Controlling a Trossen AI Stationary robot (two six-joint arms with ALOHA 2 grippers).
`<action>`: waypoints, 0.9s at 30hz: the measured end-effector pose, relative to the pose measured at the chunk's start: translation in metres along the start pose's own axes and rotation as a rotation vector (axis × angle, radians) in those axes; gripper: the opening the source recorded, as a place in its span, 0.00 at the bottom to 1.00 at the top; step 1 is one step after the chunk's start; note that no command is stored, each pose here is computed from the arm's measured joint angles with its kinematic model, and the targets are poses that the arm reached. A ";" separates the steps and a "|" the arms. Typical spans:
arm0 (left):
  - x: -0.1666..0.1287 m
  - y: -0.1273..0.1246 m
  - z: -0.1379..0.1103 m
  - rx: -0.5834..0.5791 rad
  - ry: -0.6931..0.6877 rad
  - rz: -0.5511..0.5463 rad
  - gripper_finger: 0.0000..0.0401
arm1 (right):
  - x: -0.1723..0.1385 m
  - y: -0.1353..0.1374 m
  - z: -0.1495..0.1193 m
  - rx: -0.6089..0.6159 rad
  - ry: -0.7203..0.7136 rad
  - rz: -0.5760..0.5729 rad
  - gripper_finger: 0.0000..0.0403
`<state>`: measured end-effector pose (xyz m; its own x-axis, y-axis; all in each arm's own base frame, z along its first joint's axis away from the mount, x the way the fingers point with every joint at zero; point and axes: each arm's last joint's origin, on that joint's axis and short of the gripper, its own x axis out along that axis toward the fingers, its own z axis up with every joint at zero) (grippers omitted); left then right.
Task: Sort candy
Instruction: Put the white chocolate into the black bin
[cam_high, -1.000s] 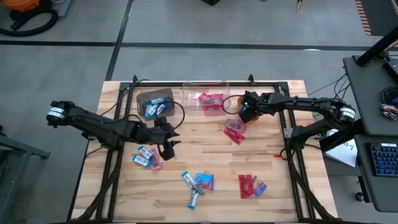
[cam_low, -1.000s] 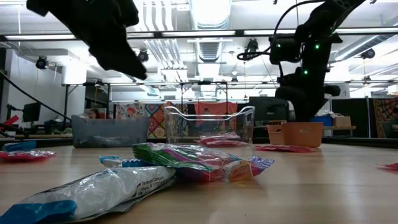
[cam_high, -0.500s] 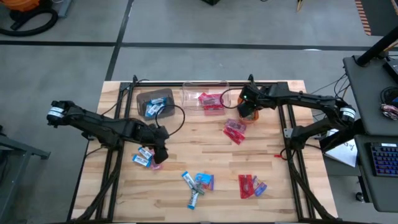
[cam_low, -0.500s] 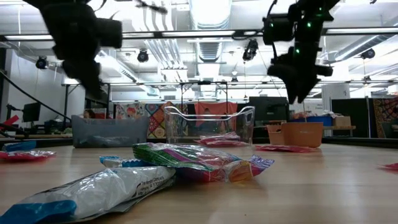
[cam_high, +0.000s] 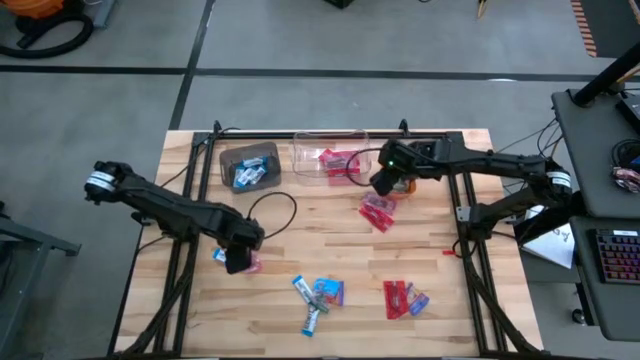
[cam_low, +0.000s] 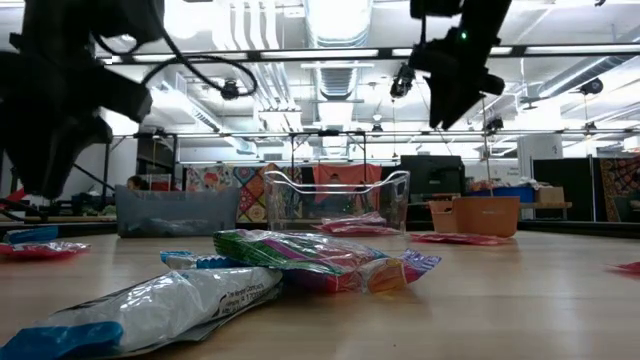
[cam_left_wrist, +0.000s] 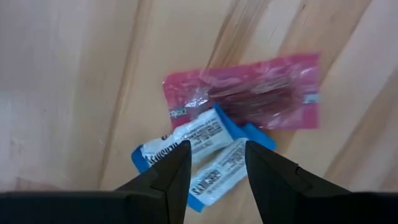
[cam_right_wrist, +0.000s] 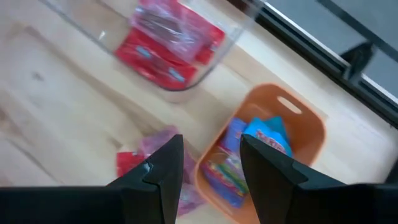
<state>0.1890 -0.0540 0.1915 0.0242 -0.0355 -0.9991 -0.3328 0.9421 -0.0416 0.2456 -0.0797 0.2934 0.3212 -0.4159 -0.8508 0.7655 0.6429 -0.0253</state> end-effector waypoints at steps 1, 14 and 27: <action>0.003 -0.001 0.001 0.021 0.016 0.011 0.34 | -0.002 0.003 -0.001 -0.014 -0.006 0.005 0.37; 0.046 -0.006 0.011 0.227 0.197 0.167 0.34 | -0.011 0.027 -0.015 -0.121 -0.024 0.049 0.37; 0.054 -0.006 0.010 0.264 0.236 0.176 0.16 | -0.010 0.029 -0.019 -0.136 -0.017 0.050 0.37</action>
<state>0.2018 -0.0582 0.1379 -0.2391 0.0873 -0.9671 -0.0582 0.9929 0.1040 0.2542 -0.0445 0.2910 0.3677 -0.3910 -0.8437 0.6659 0.7441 -0.0546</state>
